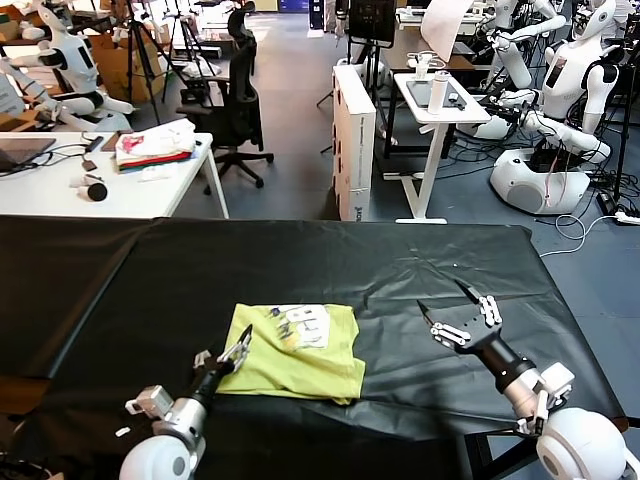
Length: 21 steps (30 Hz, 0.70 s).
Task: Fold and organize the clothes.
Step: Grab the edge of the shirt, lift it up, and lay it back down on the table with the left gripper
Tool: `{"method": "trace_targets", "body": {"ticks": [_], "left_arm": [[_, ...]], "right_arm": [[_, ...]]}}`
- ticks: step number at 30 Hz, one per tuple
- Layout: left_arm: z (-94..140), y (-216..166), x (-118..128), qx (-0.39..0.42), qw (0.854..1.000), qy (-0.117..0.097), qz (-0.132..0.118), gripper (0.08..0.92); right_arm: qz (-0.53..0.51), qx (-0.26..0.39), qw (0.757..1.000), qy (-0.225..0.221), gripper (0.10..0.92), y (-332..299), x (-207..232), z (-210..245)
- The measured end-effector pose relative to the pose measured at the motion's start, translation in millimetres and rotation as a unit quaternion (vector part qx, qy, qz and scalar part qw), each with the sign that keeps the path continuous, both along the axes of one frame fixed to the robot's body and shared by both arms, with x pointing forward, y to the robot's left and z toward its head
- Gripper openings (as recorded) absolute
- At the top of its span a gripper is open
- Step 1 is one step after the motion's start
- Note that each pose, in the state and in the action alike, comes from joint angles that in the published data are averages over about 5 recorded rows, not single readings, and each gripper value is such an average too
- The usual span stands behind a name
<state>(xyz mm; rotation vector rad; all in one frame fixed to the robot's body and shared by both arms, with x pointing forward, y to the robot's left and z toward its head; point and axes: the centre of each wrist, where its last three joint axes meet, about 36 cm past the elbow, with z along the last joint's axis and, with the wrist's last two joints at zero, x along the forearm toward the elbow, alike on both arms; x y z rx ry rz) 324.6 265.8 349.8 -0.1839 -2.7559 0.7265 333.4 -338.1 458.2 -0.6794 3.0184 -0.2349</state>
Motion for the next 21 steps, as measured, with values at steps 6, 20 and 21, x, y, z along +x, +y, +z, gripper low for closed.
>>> {"method": "trace_targets", "body": {"ticks": [6,20,21], "left_arm": [[0.5,-3.7,-1.9,-0.01,1.0,0.003,-0.001,0.77],[7.2,-4.8,-2.8,-0.031,0.999,0.016,-0.008,0.18],[8.8,-4.0,-2.8,-0.029,0.999,0.018,-0.007,0.177]], "right_arm": [[-0.001,0.001,1.0,0.0,0.907,0.1,0.0,-0.8],[-0.023,-0.011,1.0,-0.009,0.907,0.0,4.8,-6.8],[-0.027,-0.013,1.0,-0.009,0.907,0.1,5.3,-7.9]]}}
